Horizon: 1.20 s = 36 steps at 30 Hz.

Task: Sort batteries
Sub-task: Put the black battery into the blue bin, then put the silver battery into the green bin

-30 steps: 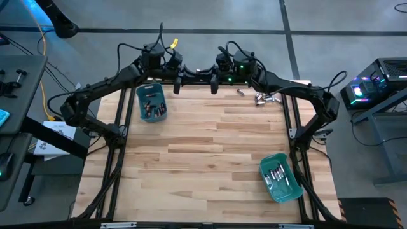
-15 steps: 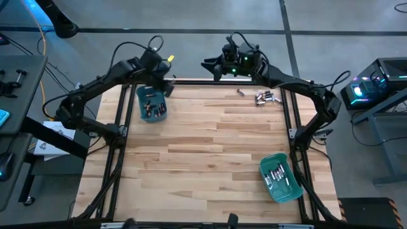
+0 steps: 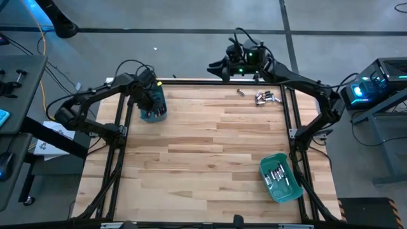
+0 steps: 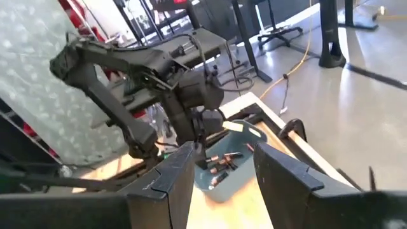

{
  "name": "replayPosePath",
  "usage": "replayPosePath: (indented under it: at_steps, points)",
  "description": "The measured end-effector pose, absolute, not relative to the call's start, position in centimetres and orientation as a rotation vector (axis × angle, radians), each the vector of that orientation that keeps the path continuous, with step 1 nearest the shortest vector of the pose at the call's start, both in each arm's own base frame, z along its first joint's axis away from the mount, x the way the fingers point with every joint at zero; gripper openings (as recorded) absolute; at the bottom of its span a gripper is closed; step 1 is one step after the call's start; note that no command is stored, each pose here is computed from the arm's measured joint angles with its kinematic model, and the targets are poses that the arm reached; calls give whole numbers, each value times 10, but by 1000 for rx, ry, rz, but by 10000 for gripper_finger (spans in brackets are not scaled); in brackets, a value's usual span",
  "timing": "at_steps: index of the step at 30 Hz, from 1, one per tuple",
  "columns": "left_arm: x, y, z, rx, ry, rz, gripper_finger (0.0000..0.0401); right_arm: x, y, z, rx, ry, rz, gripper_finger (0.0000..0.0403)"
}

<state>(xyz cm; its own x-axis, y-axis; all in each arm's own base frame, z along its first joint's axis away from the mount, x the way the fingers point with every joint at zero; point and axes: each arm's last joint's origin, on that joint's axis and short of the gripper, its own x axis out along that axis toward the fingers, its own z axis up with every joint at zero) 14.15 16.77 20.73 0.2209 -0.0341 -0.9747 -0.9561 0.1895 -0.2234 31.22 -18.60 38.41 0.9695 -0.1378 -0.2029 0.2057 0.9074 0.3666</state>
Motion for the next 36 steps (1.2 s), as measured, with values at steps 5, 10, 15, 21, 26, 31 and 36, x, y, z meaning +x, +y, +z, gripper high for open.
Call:
replayPosePath:
  at_steps: [5,10,15,21,26,31,36]
  points:
    - [144,173,194,-1198,1174,981,49,301,-181,389,348,221,-180,156]
    - [147,177,182,-1217,1231,984,74,285,-176,396,311,262,-191,156]
    - [149,180,174,-1218,1275,972,71,262,-174,407,315,280,-230,156]
    - [148,180,174,-1191,1288,958,70,227,-171,415,369,339,-327,156]
    - [148,184,196,-1146,1211,940,84,197,-177,394,602,567,-563,156]
    - [153,189,241,-1045,1023,918,87,181,-197,343,781,917,-729,158]
    - [161,191,283,-871,818,856,87,179,-230,286,803,1140,-744,184]
